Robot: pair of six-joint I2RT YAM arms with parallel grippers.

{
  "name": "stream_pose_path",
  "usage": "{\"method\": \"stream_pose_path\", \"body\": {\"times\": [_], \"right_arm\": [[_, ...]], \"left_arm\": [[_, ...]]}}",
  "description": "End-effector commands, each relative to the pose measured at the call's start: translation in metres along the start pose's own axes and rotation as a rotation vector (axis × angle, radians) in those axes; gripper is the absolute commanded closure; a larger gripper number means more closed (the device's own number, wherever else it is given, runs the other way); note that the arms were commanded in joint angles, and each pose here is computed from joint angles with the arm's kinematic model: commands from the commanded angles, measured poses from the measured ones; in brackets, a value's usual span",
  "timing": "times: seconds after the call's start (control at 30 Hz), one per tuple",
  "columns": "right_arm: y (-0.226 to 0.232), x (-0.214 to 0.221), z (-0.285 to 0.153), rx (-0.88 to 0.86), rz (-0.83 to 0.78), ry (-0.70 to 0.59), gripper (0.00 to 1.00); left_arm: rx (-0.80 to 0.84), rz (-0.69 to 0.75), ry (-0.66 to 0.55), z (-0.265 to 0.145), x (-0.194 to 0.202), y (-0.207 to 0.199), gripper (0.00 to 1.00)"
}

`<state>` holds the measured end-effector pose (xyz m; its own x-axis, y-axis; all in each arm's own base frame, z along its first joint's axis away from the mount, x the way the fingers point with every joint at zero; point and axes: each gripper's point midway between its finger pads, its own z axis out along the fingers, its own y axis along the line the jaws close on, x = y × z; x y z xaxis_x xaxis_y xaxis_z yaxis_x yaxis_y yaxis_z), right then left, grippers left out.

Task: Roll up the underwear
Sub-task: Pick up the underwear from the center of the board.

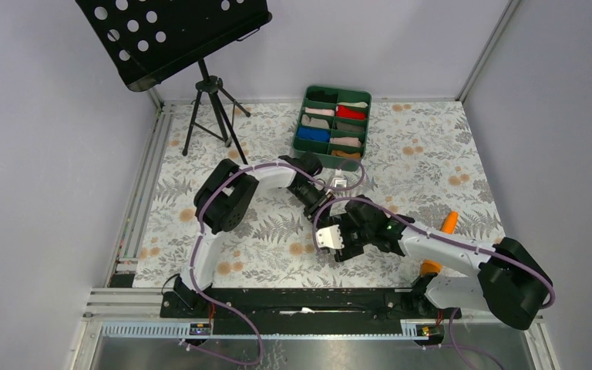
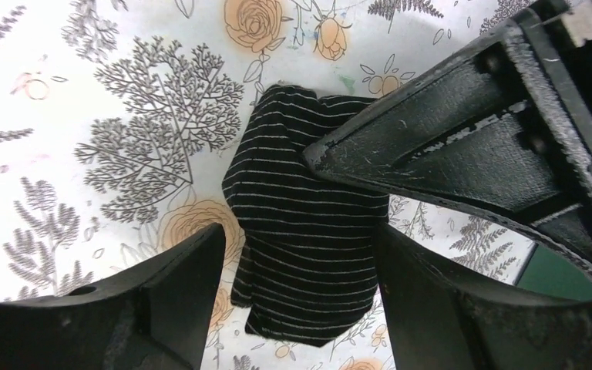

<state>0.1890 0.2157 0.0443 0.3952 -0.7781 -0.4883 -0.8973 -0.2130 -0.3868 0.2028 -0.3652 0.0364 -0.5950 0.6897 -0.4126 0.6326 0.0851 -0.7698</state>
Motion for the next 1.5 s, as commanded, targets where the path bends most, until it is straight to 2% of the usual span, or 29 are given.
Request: {"method": "stream_pose_path", "body": {"times": [0.0, 0.13, 0.23, 0.3, 0.4, 0.5, 0.6, 0.63, 0.67, 0.7, 0.93, 1.13, 1.27, 1.47], "right_arm": [[-0.008, 0.009, 0.013, 0.053, -0.096, 0.022, 0.23], [0.012, 0.022, 0.026, -0.003, -0.122, 0.044, 0.23], [0.017, 0.031, 0.035, 0.0, -0.155, 0.068, 0.29], [0.016, 0.034, 0.038, 0.0, -0.157, 0.084, 0.46], [0.019, 0.032, 0.036, -0.056, -0.136, 0.094, 0.77], [0.013, 0.017, 0.028, -0.102, -0.079, 0.08, 0.88], [0.002, 0.005, 0.013, -0.129, 0.003, 0.06, 0.92], [-0.006, -0.002, 0.006, -0.13, 0.039, 0.035, 0.93], [-0.013, -0.001, 0.0, -0.128, 0.08, 0.032, 0.94], [-0.017, -0.003, -0.007, -0.139, 0.119, 0.021, 0.94], [-0.068, -0.003, -0.052, -0.083, 0.237, -0.006, 0.95], [-0.158, 0.028, -0.078, 0.052, 0.267, 0.029, 0.96], [-0.219, 0.055, -0.078, 0.119, 0.284, 0.067, 0.96], [-0.282, 0.085, -0.053, 0.159, 0.316, 0.125, 0.96]], "left_arm": [[-0.044, -0.108, 0.084, 0.006, 0.029, 0.024, 1.0], [-0.028, -0.135, 0.074, 0.003, 0.022, 0.026, 0.97], [-0.03, -0.144, 0.075, 0.0, 0.018, 0.028, 0.88], [-0.05, -0.142, 0.071, -0.005, 0.015, 0.03, 0.78], [-0.104, -0.126, 0.042, -0.023, 0.005, 0.033, 0.68], [-0.178, -0.132, -0.019, -0.055, -0.007, 0.033, 0.6], [-0.28, -0.13, -0.043, -0.087, -0.007, 0.031, 0.54], [-0.293, -0.113, -0.05, -0.094, -0.005, 0.025, 0.24], [-0.302, -0.087, -0.058, -0.1, -0.004, 0.016, 0.04], [-0.309, -0.074, -0.066, -0.104, 0.002, 0.01, 0.01], [-0.456, -0.02, -0.177, -0.133, 0.021, -0.026, 0.01], [-0.584, 0.067, -0.269, -0.153, 0.042, -0.052, 0.01], [-0.594, 0.017, -0.251, -0.152, 0.053, -0.052, 0.01], [-0.605, 0.017, -0.283, -0.163, 0.051, -0.052, 0.01]]}}
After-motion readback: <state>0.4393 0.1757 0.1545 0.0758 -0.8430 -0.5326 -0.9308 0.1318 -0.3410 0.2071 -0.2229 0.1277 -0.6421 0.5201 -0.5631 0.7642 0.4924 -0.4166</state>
